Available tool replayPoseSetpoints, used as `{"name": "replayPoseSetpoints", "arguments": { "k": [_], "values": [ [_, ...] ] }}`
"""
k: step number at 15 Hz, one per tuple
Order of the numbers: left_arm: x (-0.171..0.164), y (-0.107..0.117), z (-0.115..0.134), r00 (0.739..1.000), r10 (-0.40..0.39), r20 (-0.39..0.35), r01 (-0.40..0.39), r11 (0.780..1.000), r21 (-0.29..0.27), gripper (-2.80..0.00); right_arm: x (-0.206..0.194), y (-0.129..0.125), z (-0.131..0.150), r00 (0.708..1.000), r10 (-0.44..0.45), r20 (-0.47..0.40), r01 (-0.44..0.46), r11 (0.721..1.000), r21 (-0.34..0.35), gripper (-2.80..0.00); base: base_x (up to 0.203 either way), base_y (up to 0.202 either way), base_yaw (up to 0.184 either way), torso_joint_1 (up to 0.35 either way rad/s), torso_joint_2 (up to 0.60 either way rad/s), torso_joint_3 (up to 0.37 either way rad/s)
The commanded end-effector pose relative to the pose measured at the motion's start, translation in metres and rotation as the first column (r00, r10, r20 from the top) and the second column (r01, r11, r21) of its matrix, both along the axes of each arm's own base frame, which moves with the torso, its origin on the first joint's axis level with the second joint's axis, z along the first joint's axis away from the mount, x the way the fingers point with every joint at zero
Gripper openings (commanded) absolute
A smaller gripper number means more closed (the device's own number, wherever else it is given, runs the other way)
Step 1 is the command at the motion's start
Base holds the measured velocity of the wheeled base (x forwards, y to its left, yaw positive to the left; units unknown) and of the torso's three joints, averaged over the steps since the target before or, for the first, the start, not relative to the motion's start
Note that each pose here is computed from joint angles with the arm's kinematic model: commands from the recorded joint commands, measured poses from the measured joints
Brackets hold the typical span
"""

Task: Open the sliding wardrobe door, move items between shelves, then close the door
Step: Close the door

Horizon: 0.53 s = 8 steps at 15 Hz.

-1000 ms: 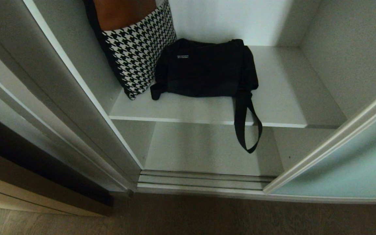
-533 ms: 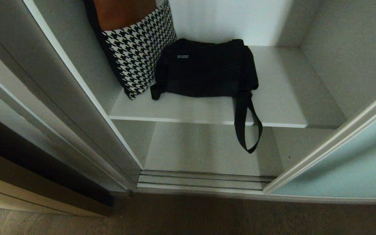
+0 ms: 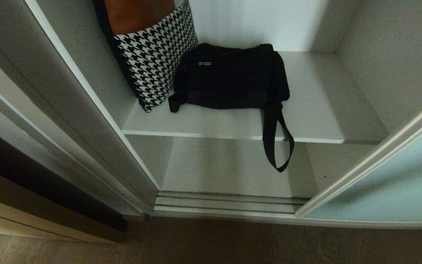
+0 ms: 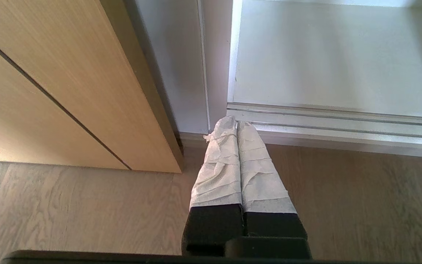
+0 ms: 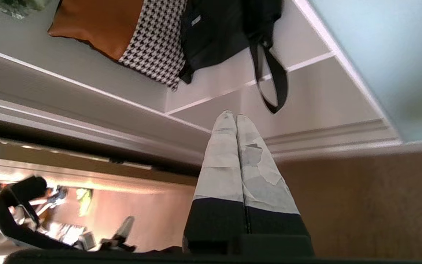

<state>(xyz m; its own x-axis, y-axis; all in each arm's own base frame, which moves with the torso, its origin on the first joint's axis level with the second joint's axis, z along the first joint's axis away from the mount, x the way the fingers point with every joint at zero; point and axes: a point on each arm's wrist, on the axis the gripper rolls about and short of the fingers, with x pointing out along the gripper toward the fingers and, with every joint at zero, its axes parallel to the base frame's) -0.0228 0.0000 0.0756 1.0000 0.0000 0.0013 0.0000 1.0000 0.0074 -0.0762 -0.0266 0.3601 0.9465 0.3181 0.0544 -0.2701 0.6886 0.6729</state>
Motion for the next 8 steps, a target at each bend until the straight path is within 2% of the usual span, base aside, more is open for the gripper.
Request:
{"name": "replayPoseSetpoints", "arguments": {
  "k": [1,5,8],
  "values": [
    [0.0,0.0,0.0,1.0,0.0,-0.001,0.0,1.0,0.0,-2.8,0.031,0.01,0.008,0.997,-0.003,-0.074,0.002,1.0,-0.01,-2.8,0.0,0.0,0.0,0.0,0.0,0.0],
    [0.0,0.0,0.0,1.0,0.0,-0.002,0.0,1.0,0.0,-2.8,0.072,0.025,0.024,0.994,-0.102,-0.051,0.101,0.995,-0.007,-2.8,0.0,0.0,0.0,0.0,0.0,0.0],
    [0.0,0.0,0.0,1.0,0.0,-0.001,0.0,1.0,0.0,-2.8,0.086,0.028,0.029,0.988,-0.155,-0.027,0.155,0.988,-0.005,-2.8,0.0,0.0,0.0,0.0,0.0,0.0]
  ]
}}
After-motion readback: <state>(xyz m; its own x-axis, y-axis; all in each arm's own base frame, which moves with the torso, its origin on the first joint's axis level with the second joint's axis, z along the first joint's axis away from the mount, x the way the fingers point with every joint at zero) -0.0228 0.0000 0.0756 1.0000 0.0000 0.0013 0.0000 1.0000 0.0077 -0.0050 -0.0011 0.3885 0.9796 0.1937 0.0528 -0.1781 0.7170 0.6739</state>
